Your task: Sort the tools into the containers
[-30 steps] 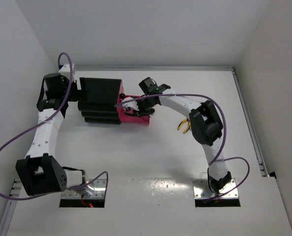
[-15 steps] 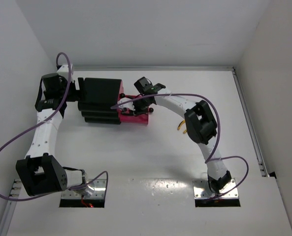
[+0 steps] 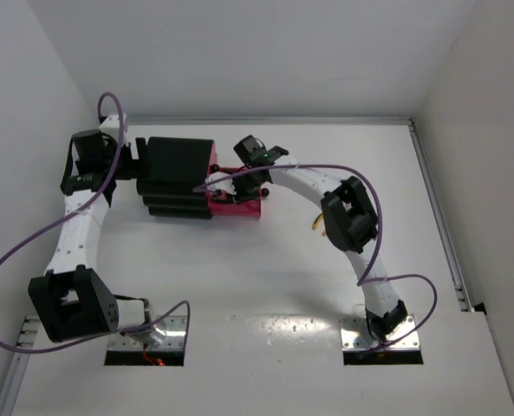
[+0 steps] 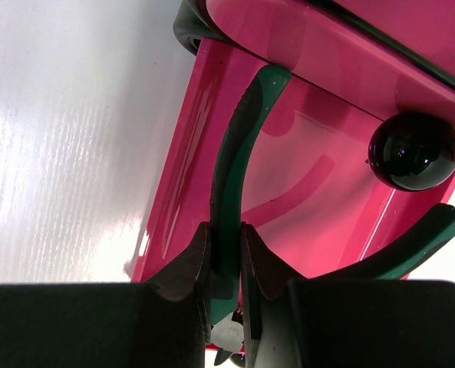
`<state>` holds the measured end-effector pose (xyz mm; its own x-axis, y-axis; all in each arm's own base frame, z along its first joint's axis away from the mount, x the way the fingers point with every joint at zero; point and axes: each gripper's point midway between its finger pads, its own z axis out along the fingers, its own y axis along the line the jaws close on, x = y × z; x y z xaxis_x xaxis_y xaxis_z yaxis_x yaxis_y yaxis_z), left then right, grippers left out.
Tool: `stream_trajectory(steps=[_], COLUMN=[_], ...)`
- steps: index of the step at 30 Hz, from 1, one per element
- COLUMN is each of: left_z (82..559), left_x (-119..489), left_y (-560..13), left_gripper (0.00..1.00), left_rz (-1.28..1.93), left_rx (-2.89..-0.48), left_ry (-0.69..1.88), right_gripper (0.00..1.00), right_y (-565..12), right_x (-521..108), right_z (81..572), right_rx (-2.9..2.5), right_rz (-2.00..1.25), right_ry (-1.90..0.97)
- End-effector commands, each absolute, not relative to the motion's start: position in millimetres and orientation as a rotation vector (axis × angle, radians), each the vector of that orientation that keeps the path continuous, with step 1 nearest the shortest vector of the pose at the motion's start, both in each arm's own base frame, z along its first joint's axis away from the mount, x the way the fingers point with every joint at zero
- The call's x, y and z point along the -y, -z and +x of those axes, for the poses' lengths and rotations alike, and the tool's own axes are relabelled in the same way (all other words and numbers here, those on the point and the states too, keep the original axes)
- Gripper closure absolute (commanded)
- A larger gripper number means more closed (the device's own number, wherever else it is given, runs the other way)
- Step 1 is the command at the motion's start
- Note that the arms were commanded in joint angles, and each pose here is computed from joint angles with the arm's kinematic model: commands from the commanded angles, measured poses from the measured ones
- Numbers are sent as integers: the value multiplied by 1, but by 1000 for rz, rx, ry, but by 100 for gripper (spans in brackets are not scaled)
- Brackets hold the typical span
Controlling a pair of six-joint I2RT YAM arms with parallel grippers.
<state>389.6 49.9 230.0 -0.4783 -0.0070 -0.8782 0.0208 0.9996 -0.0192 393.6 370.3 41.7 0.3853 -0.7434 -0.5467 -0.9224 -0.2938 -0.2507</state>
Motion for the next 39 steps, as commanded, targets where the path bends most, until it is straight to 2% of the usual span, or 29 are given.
stream_trajectory(steps=[1, 14, 31, 39], left_z=[397, 397, 396, 396], left_x=[-54, -54, -52, -50], left_y=[-246, -238, -232, -232], left_gripper=[9, 9, 9, 9], left_rz=[13, 1, 5, 11], left_rx=[-2015, -2033, -2041, -2040], left_ry=[30, 40, 51, 61], right_gripper=[98, 98, 98, 97], right_y=[-78, -83, -100, -69], right_x=[-395, -406, -422, -415], right_z=[399, 390, 395, 401], right_rx=[-1264, -1187, -1129, -1202], right_rz=[-2081, -2130, -2187, -2225], right_ry=[-419, -400, -219, -222])
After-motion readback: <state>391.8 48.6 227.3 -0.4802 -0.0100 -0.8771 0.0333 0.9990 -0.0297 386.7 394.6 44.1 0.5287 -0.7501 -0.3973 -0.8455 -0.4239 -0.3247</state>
